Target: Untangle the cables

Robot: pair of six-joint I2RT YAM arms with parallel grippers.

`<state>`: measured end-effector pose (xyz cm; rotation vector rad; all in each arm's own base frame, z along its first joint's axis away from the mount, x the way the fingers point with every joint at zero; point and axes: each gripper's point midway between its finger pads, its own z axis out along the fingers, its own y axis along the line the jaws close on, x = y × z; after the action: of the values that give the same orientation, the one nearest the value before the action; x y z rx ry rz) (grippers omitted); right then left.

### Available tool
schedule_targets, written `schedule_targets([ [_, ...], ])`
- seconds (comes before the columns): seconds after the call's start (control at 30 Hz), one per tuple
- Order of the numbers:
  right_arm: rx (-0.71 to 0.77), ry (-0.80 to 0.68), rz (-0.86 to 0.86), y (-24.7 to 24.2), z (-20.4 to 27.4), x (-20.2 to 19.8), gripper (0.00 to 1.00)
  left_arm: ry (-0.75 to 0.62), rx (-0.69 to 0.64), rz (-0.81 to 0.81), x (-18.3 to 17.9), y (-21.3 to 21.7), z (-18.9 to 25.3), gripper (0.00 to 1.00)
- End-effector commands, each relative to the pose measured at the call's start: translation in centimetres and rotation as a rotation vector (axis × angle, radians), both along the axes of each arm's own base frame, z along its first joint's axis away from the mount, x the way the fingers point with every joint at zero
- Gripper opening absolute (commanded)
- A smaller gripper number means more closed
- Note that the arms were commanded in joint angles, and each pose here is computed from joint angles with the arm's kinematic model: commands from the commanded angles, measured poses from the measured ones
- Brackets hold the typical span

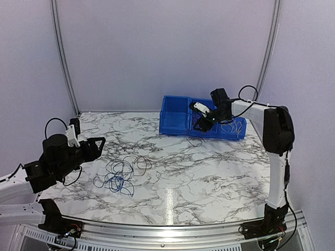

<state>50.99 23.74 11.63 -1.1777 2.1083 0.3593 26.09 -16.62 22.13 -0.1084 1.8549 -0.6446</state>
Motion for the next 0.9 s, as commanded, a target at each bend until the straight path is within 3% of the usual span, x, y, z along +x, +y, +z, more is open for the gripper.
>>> schedule_targets([
  [0.0, -0.019, 0.014, -0.017, -0.02, -0.35, 1.03, 0.57, -0.011, -0.006, 0.006, 0.01, 0.17, 0.16, 0.63],
  [0.13, -0.017, 0.025, -0.022, 0.03, -0.68, 1.09, 0.52, -0.008, -0.005, 0.004, 0.02, 0.12, -0.03, 0.63],
  [0.47, -0.016, 0.051, -0.011, 0.1, -0.74, 0.77, 0.14, -0.001, -0.008, 0.001, 0.14, -0.09, -0.48, 0.63],
  [0.67, -0.016, 0.052, -0.009, 0.09, -0.43, 0.96, 0.0, -0.001, -0.008, 0.003, 0.09, 0.01, -0.5, 0.63],
  [0.73, -0.012, 0.048, -0.008, 0.14, -0.13, 1.0, 0.02, -0.002, -0.007, 0.005, 0.05, 0.07, -0.48, 0.63],
  [0.83, -0.012, 0.055, -0.008, 0.15, -0.32, 0.86, 0.3, -0.001, -0.008, 0.005, 0.05, 0.07, -0.51, 0.63],
  [0.87, -0.017, 0.06, -0.01, 0.06, -0.6, 0.86, 0.34, -0.001, -0.006, 0.005, 0.05, 0.08, -0.54, 0.63],
])
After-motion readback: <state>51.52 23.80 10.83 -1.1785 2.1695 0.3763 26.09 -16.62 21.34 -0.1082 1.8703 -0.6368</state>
